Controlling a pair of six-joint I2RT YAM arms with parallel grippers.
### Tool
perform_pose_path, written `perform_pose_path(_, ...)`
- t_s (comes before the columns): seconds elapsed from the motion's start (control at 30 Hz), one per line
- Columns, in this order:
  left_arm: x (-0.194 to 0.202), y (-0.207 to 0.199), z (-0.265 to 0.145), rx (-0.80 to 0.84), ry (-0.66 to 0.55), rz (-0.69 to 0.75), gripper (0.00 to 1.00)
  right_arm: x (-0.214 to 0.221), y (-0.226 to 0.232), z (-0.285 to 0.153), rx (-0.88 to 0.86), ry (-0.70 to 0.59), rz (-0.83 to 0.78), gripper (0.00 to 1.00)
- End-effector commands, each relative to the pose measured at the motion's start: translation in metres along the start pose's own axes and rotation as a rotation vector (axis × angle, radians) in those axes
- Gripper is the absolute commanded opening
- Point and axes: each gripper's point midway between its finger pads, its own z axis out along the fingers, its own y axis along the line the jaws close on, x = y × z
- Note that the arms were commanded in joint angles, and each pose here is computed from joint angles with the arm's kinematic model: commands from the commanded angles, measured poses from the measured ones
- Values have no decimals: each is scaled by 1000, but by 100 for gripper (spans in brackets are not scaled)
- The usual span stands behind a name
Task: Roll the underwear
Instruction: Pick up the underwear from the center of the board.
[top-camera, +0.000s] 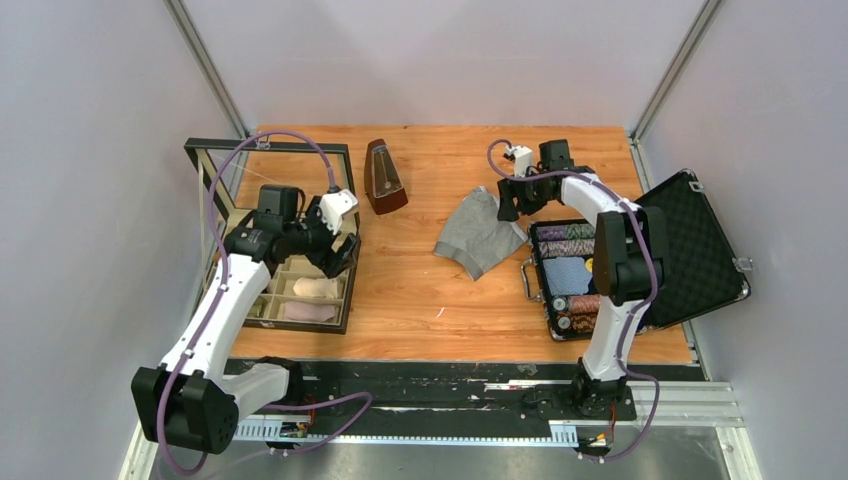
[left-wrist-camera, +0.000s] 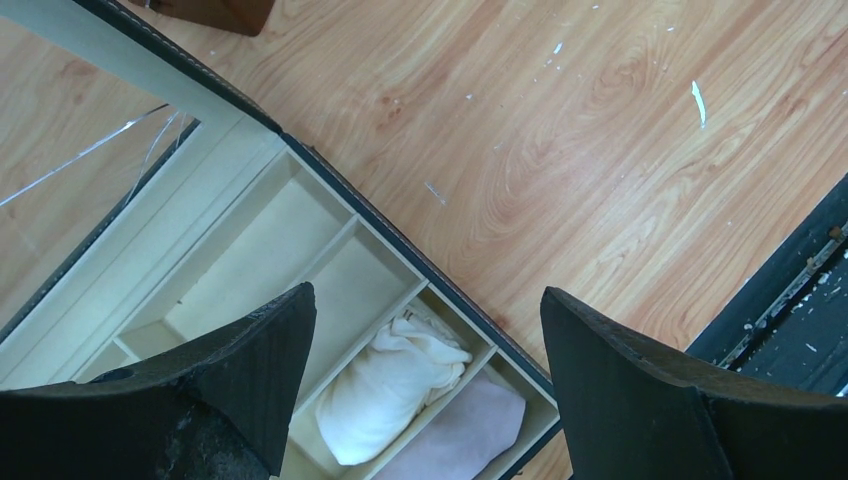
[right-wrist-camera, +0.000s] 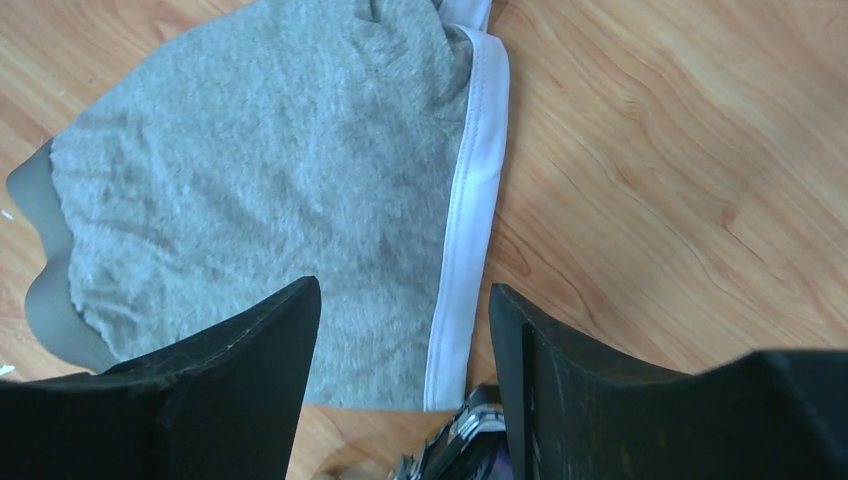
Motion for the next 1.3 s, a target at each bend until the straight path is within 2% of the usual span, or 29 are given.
perform_pose_path(0.0,-20,-2,-9,7,-55,54,91,-17,-4,9,-26,-22,30,62)
perform_pose_path(0.1,-21,-5,-12,20,-54,55,91,-28,14,0,-79,-46,11,62)
perform_pose_path(0.2,-20,-10,-11,43,-55,66,90,-32,54,-16,-170,-77,-118,65)
perform_pose_path(0.3,-17,-14,-7,65,-45,86,89,-9,102,-25,-270,-74,-334,68)
perform_pose_path(0.4,-16,-15,-4,71,-38,95,89,25,130,-20,-294,-26,-490,69)
perform_pose_path(0.43,-16,-15,-3,67,-37,98,90,34,135,-15,-282,-5,-514,72)
perform_pose_path(0.5,-17,-13,-2,58,-40,94,90,43,139,-2,-222,25,-522,98)
perform_pose_path(0.63,-23,-9,-2,33,-60,71,90,45,125,20,-49,70,-440,100)
perform_pose_path(0.8,-27,-11,-1,39,-76,52,90,41,119,28,85,46,-469,90)
perform_pose_path(0.83,-27,-11,0,42,-76,54,90,43,119,28,95,53,-479,84)
perform_pose_path(0.87,-28,-12,0,45,-78,57,90,45,119,28,103,58,-485,77)
perform_pose_path(0.97,-31,-12,4,40,-83,70,90,40,124,21,93,52,-504,38)
perform_pose_path(1.03,-33,-15,8,47,-83,85,90,30,128,11,85,44,-513,21)
perform_pose_path(1.27,-47,-31,25,124,-105,187,90,-29,178,-34,-129,36,-495,1)
